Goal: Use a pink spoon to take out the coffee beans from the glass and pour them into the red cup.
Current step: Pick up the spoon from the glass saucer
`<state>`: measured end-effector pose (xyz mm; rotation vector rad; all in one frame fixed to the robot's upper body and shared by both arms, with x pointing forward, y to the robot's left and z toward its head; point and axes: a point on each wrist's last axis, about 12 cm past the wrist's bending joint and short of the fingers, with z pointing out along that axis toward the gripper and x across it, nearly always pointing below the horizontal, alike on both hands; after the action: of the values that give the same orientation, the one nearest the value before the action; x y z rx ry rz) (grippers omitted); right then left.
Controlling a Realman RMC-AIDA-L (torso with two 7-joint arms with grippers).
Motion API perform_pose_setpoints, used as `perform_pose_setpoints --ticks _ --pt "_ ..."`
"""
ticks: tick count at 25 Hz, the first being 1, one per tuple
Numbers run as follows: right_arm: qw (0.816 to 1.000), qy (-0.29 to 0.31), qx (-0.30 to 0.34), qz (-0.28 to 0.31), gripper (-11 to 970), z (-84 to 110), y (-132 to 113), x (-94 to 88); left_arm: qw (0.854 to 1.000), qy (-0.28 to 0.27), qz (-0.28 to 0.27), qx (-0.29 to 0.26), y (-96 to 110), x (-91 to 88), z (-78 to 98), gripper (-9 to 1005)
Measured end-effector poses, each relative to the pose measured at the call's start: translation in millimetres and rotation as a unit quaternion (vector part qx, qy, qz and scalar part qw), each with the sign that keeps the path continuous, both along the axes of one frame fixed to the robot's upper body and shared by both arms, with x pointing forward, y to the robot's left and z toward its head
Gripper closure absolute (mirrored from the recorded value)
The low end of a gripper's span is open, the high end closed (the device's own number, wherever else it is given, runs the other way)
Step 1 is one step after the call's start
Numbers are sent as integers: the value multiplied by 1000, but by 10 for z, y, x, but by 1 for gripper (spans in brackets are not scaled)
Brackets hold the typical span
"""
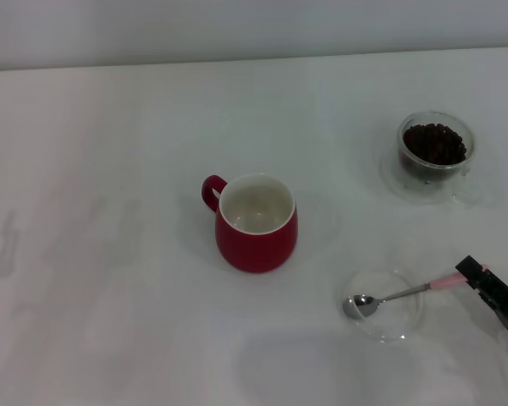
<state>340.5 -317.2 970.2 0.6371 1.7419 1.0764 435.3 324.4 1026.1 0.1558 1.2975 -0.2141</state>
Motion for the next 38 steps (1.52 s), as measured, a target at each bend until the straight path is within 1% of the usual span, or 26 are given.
perform_pose_setpoints --ticks 5,11,16,24,29,38 --pt "1000 2 4 3 546 -5 35 23 1000 0 0 0 2 1 1 538" --pt "1000 0 3 6 641 -1 42 51 1000 1 0 0 2 2 -1 538" --pt "1000 -2 3 8 772 3 46 71 1000 4 1 1 4 5 -9 539" --pt "1000 -10 3 12 792 24 60 156 1000 7 2 1 -2 7 -16 538" --pt "1000 -14 5 16 805 33 68 170 1000 6 2 1 -3 9 -15 538" --pt "998 -43 20 38 813 145 4 267 1000 7 2 1 6 0 -16 543"
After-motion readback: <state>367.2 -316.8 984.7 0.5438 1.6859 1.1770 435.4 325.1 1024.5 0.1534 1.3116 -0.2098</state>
